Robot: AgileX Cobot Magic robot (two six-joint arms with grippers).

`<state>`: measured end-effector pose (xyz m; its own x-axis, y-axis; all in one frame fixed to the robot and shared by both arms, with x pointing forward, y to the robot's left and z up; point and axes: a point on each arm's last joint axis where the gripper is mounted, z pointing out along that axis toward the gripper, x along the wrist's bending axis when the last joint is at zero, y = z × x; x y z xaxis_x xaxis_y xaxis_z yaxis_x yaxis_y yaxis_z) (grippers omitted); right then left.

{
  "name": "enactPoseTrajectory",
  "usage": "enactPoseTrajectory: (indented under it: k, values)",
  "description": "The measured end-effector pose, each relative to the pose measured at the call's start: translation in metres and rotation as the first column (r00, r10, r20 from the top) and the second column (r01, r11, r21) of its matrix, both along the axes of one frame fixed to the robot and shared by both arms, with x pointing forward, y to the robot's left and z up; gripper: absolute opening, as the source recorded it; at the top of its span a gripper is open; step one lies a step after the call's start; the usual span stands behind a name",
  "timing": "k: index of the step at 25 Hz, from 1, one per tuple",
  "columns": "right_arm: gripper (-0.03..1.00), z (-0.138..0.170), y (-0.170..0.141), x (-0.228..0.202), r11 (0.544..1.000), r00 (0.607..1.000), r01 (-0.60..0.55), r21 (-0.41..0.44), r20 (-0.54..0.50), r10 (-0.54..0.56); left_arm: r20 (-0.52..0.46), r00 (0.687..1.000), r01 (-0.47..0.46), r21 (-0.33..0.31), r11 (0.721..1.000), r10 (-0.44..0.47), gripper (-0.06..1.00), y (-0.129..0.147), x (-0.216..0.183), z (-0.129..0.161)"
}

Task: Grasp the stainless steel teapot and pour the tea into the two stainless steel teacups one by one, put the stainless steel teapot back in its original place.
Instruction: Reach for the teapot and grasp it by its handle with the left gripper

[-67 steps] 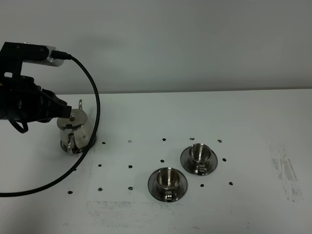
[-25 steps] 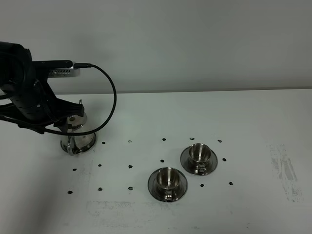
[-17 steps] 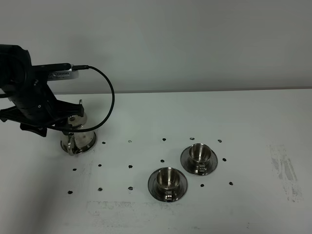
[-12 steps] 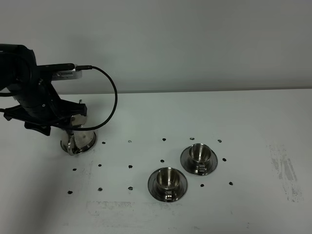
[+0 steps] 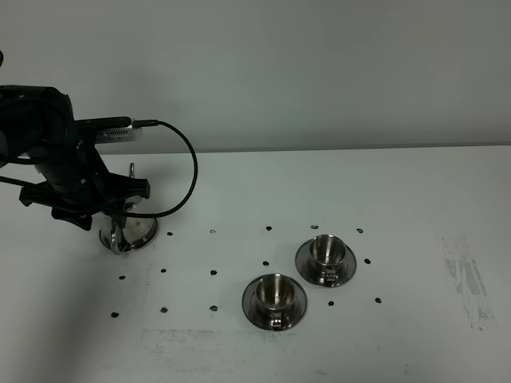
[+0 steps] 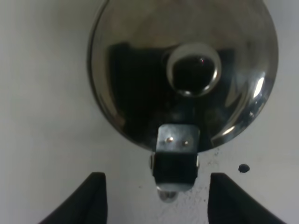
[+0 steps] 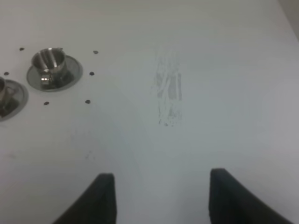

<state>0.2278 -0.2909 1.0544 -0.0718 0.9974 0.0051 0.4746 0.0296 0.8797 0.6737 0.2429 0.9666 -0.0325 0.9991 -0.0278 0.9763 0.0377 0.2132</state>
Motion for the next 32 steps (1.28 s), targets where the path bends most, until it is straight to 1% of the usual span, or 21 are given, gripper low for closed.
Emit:
enactPoseTrajectory:
  k: [3, 11, 25, 32]
  values:
    - [0.44, 0.0, 0.0, 0.0, 1.0, 1.0, 0.0, 0.001, 0.0, 0.0, 0.001, 1.0, -0.001, -0.003, 1.0, 0.001, 0.51, 0.0, 0.001, -0.003]
    - [0.44, 0.0, 0.0, 0.0, 1.0, 1.0, -0.001, 0.003, 0.0, 0.001, -0.013, 1.0, 0.011, -0.034, 0.999, -0.011, 0.51, -0.004, 0.004, -0.016]
    - [0.44, 0.0, 0.0, 0.0, 1.0, 1.0, -0.001, 0.003, 0.0, 0.001, 0.009, 1.0, 0.012, -0.038, 0.999, -0.012, 0.51, -0.004, 0.007, -0.016]
    - [0.44, 0.0, 0.0, 0.0, 1.0, 1.0, -0.001, 0.003, 0.0, 0.001, 0.006, 1.0, 0.011, -0.038, 0.999, -0.011, 0.51, -0.005, 0.009, -0.025]
